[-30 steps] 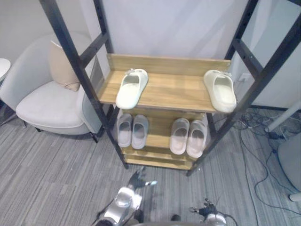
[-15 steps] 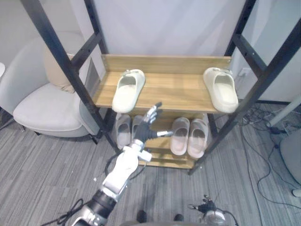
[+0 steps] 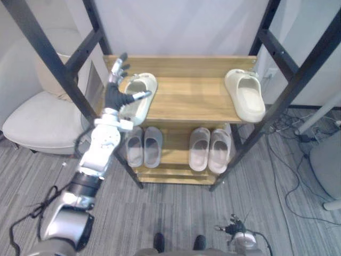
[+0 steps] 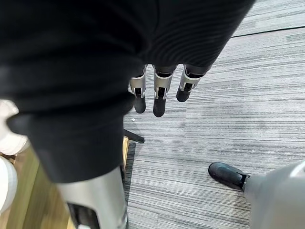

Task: Organize the slippers on the shoe rack

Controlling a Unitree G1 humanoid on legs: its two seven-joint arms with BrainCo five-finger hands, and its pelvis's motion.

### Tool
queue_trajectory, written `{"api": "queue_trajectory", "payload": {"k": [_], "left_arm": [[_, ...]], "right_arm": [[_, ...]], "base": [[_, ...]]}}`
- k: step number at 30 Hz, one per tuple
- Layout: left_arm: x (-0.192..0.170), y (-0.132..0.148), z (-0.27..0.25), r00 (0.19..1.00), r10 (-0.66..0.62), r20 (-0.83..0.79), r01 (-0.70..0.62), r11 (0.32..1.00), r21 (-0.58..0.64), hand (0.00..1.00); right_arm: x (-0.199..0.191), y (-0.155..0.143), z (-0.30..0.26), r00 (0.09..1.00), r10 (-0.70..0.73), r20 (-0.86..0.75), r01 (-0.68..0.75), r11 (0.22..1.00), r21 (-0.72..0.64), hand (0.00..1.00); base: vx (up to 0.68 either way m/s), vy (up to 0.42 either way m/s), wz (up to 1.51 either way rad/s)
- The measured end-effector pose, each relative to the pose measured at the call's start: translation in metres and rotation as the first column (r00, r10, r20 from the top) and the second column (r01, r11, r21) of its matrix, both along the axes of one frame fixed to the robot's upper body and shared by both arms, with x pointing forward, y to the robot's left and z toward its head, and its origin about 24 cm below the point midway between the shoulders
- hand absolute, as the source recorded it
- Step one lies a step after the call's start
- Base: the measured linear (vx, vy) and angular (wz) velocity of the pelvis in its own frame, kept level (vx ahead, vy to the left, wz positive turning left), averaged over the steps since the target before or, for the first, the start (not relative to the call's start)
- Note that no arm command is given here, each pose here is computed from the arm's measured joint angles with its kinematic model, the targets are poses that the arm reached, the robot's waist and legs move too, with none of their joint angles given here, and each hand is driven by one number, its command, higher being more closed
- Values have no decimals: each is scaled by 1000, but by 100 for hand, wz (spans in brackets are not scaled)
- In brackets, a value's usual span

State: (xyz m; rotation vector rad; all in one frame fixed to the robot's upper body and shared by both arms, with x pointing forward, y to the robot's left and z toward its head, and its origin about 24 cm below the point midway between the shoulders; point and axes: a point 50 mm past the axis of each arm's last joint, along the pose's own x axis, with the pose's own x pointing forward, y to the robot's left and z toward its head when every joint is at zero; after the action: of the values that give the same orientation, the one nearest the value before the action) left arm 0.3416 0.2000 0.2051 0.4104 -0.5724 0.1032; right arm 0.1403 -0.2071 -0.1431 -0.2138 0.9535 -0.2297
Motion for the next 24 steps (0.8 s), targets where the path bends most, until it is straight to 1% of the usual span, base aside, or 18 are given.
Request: {"api": "queue_trajectory", "payload": {"k": [3, 7, 11, 17, 24], "left_arm": [[1, 4, 19, 999, 9, 51, -10, 1000, 10, 0], [2, 3, 22, 998, 1, 58, -2, 1000, 12, 0], [5, -10, 38, 995, -40, 96, 37, 999, 29, 0], [12, -20, 57, 990, -59, 132, 53, 997, 51, 0], [24, -25, 57, 996, -31, 81, 20, 992, 125, 0]], "right_arm": [[4, 1, 1, 1000, 3, 12, -3, 1000, 3, 0], [2, 11, 0, 1000, 5, 11, -5, 999, 35, 0], [0, 15, 1, 1000, 0, 32, -2, 999, 44, 0], [2, 18, 6, 997, -7, 74, 3, 999, 49, 0], [6, 21, 10, 994, -8, 107, 2, 998, 57, 0]], "base": [[20, 34, -12], [-6, 51, -18], [-36, 45, -7], [-1, 14, -9], [23, 14, -9]]}}
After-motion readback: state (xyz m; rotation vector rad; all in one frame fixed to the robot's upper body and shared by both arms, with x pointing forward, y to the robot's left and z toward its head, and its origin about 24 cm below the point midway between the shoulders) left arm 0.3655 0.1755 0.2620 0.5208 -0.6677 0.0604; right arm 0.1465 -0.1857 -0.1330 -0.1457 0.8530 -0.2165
